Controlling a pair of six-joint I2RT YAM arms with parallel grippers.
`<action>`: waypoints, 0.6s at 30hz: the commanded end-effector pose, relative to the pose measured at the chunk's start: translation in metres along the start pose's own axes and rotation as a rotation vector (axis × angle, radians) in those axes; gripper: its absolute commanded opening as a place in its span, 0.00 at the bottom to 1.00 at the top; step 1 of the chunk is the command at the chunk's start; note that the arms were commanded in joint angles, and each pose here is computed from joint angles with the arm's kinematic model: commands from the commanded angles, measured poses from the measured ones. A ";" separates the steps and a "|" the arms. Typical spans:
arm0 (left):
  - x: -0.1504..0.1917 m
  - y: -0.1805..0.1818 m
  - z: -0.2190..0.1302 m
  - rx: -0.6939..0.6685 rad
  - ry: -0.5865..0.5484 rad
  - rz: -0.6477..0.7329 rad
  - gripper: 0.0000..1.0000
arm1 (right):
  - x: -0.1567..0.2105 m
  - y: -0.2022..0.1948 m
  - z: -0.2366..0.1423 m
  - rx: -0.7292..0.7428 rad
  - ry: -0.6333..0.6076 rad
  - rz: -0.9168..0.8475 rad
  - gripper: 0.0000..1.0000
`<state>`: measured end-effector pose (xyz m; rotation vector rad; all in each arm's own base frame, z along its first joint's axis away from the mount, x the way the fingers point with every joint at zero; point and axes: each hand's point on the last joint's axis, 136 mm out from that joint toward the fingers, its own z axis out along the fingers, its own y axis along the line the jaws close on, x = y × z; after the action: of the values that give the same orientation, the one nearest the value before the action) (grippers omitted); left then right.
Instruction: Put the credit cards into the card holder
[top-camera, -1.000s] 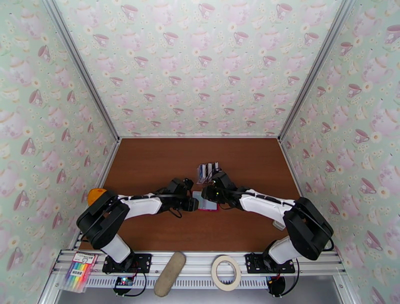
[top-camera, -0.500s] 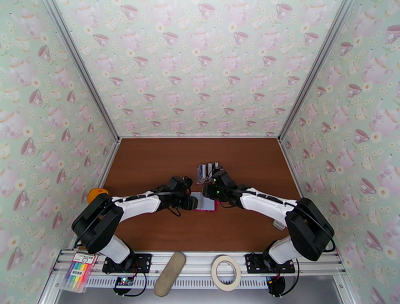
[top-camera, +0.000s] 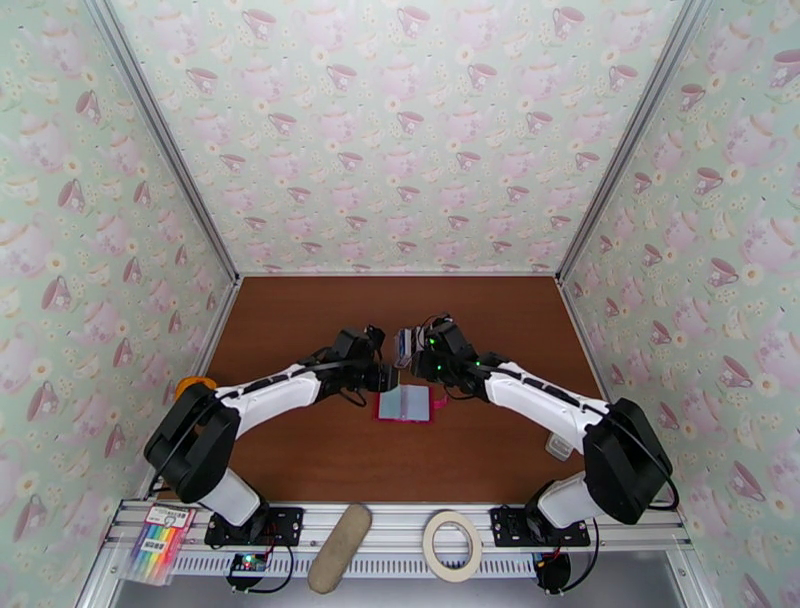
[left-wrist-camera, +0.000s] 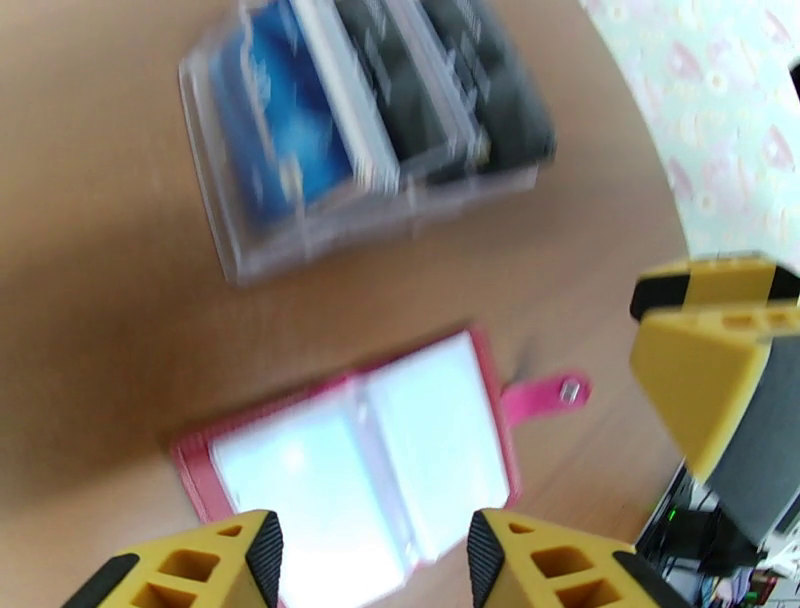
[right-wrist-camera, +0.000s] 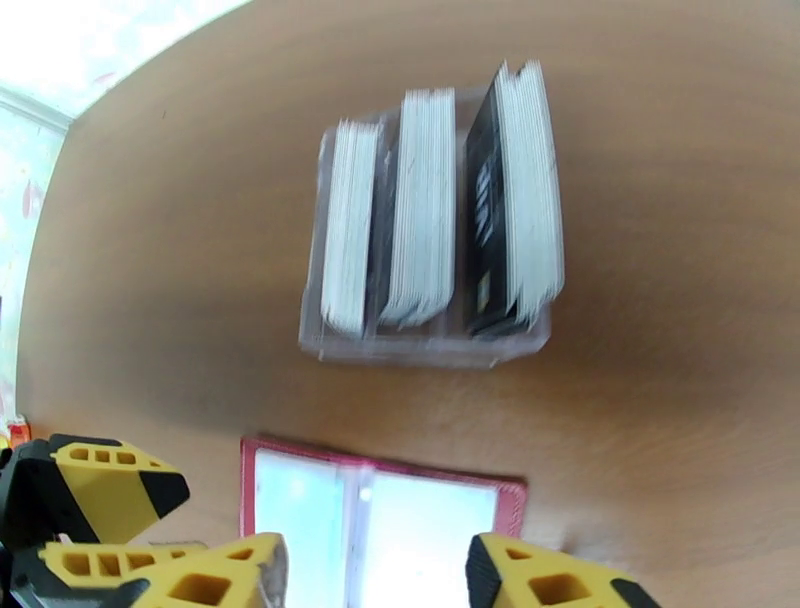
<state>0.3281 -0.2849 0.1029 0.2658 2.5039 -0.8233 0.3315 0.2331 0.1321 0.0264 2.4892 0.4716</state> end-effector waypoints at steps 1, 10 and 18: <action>-0.026 -0.003 0.005 -0.004 -0.043 -0.014 0.54 | -0.015 -0.006 -0.005 0.050 -0.020 -0.036 0.61; -0.059 0.001 0.032 0.018 -0.064 -0.072 0.54 | -0.043 -0.014 -0.001 0.110 -0.028 -0.057 0.63; -0.062 0.021 0.057 0.048 -0.046 -0.148 0.53 | -0.055 -0.021 -0.001 0.143 -0.034 -0.063 0.49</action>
<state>0.4007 -0.2976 0.0796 0.0976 2.5109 -0.8629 0.3735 0.2115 0.1523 0.0172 2.4755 0.3078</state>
